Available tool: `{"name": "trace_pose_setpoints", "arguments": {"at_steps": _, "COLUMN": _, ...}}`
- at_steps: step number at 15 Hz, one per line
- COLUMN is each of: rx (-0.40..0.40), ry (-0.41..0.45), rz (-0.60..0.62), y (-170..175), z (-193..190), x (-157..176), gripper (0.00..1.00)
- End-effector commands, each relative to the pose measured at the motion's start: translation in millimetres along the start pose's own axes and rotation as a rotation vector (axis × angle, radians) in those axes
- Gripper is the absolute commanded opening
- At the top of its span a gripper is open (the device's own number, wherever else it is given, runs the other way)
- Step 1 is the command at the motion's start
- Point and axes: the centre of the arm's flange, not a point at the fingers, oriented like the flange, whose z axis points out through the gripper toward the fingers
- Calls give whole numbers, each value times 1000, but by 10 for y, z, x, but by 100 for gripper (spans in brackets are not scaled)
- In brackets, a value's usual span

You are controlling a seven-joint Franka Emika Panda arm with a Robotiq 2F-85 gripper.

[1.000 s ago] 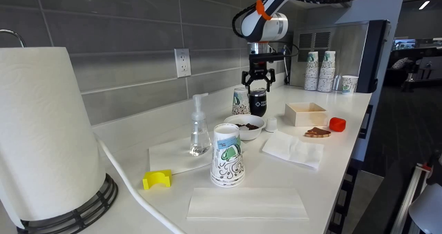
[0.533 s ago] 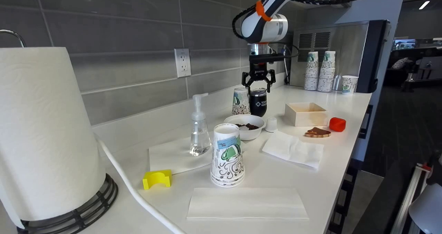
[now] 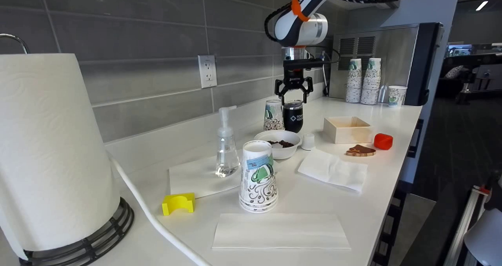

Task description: Put the lid on the black cup

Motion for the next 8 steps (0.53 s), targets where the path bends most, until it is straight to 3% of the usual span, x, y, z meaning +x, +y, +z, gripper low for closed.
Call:
{"name": "trace_pose_setpoints", "arguments": {"at_steps": 1, "rx": 29, "ry": 5, "rz": 14, "y": 104, "z": -197, "x": -39, "gripper": 100}}
{"name": "trace_pose_setpoints", "arguments": {"at_steps": 8, "rx": 43, "ry": 27, "rz": 18, "y": 147, "z": -340, "x": -66, "gripper": 100}}
